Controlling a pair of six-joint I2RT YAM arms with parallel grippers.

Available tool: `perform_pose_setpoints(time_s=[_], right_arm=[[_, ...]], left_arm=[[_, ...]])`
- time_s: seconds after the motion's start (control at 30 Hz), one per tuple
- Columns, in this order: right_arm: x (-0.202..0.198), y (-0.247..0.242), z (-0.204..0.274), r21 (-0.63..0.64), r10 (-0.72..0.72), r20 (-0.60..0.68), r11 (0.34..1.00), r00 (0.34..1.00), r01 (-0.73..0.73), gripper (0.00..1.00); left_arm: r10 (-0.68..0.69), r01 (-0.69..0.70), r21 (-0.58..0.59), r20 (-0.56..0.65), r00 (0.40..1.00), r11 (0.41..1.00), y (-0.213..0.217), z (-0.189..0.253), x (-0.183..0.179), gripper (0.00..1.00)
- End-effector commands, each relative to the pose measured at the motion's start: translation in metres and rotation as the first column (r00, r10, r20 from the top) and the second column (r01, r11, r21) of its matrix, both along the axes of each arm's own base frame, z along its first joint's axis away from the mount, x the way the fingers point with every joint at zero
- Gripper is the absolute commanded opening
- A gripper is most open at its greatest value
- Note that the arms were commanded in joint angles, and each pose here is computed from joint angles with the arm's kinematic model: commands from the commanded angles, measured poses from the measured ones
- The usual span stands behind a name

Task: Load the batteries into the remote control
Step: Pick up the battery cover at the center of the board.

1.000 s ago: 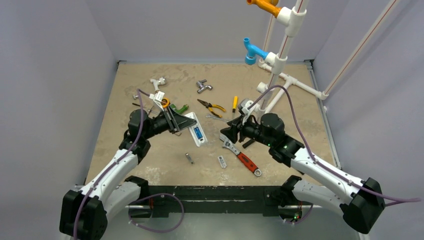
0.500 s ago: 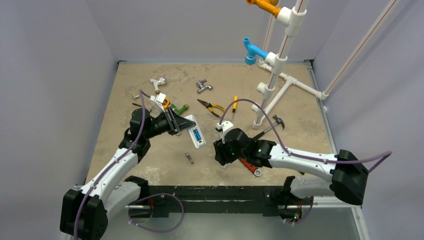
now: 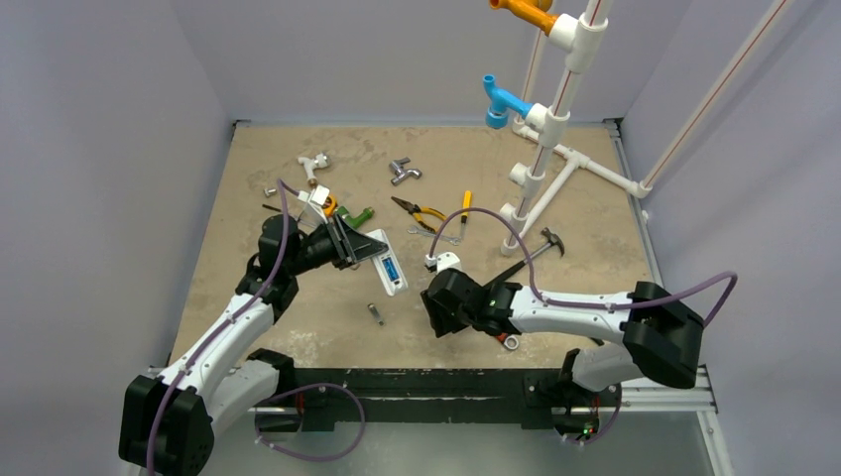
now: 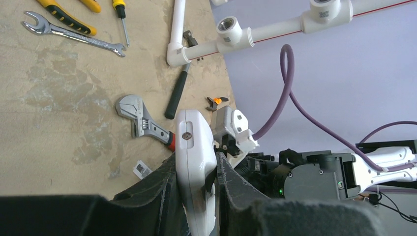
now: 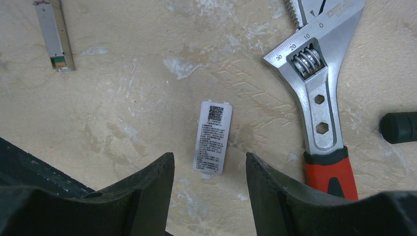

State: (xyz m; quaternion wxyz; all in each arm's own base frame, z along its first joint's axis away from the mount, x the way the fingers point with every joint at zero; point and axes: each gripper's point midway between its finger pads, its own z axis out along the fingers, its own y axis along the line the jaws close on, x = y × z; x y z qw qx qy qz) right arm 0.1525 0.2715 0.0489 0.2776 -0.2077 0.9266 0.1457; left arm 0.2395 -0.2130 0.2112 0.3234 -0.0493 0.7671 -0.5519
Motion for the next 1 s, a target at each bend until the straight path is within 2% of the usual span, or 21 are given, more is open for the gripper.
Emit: perform_pose_setpoints(time_s=[0.0, 0.63, 0.8, 0.97], right_arm=[[0.005, 0.013, 0.006, 0.022, -0.021, -0.004, 1.000, 1.000, 0.021, 0.54], [-0.004, 0.007, -0.017, -0.116, 0.005, -0.040, 0.993, 0.999, -0.009, 0.46], [-0.007, 0.006, -0.020, -0.130, 0.011, -0.048, 0.991, 0.999, -0.017, 0.38], [-0.007, 0.004, -0.022, -0.144, 0.010, -0.050, 0.989, 0.999, -0.017, 0.36]], left_arm=[[0.006, -0.005, -0.014, 0.079, 0.997, 1.000, 0.001, 0.018, 0.005, 0.00], [0.002, -0.001, -0.014, 0.080, 0.997, 1.000, 0.000, 0.019, 0.005, 0.00], [0.007, -0.006, -0.016, 0.077, 0.997, 1.000, 0.001, 0.018, 0.005, 0.00], [0.008, -0.007, -0.016, 0.076, 0.997, 1.000, 0.001, 0.018, 0.005, 0.00]])
